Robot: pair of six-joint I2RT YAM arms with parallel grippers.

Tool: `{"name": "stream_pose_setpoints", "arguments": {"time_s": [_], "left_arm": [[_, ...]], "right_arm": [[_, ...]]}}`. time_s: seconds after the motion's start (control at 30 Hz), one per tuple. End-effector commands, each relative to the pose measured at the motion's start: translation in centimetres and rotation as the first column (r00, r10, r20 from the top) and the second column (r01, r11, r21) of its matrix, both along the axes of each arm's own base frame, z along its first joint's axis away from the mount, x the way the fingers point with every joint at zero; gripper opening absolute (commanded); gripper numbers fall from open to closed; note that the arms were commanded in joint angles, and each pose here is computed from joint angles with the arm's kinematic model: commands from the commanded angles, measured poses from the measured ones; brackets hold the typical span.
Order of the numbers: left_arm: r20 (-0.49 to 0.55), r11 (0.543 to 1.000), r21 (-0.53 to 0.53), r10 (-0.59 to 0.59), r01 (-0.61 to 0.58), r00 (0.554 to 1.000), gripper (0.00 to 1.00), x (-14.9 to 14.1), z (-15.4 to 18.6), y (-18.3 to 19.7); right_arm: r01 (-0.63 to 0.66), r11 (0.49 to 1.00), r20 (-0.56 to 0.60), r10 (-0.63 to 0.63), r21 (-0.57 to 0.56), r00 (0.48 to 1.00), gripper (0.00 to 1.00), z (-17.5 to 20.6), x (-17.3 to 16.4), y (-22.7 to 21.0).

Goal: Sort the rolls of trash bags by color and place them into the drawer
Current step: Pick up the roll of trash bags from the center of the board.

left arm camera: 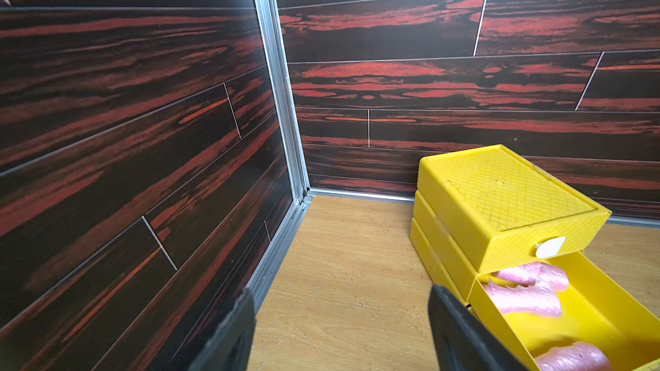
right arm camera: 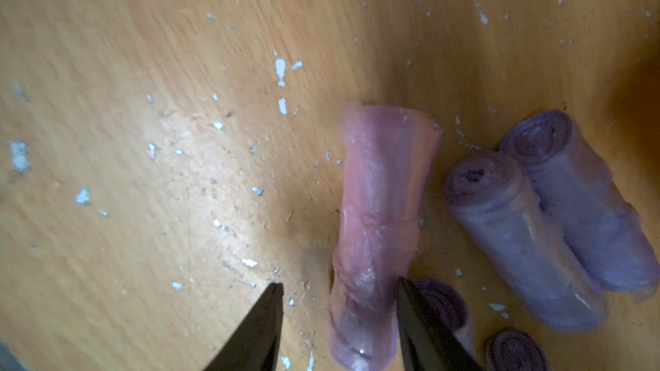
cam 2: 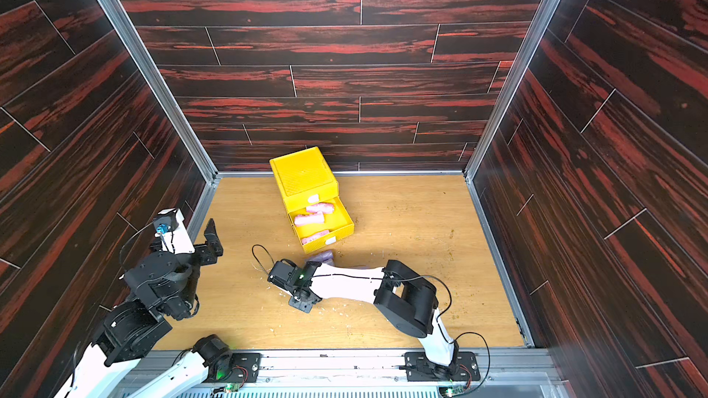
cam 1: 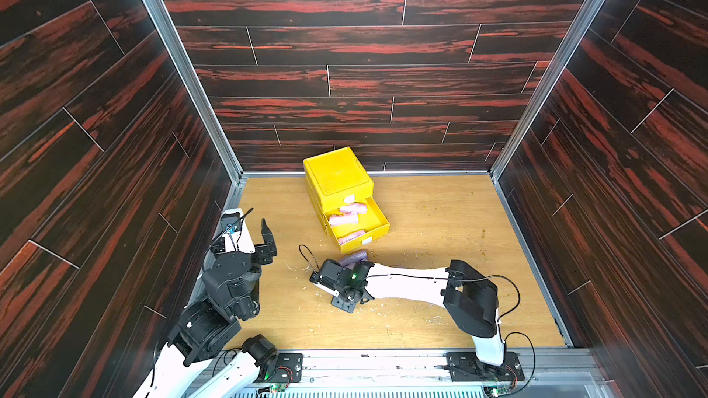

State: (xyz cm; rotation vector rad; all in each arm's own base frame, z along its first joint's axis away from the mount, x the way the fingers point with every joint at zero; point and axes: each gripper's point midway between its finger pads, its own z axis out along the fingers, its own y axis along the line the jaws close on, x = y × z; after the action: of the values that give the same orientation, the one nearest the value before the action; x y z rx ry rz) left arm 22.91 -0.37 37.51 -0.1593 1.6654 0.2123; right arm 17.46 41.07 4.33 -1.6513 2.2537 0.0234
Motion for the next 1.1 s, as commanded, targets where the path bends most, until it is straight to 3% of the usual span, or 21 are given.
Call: {"name": "stream_pose_setpoints", "arguments": {"time_s": [0.0,0.37,1.07], "left_arm": [[0.002,1.0,0.0,0.01,-0.01,1.0,0.8,-0.1,0.0,0.3],[0.001,1.0,-0.001,0.008,-0.008,1.0,0.8,0.0,0.0,0.2],[-0.005,1.0,-0.002,0.009,-0.009,1.0,0.8,0.0,-0.2,0.3]], "right_arm": [[0.003,1.0,0.027,-0.002,-0.016,1.0,0.55,-0.3,0.8,0.3],[0.045,0.999,0.125,-0.048,0.03,0.991,0.56,2.6,2.6,1.0],[0.064,0.998,-0.02,-0.065,-0.013,0.998,0.52,-2.1,1.4,0.9]]}}
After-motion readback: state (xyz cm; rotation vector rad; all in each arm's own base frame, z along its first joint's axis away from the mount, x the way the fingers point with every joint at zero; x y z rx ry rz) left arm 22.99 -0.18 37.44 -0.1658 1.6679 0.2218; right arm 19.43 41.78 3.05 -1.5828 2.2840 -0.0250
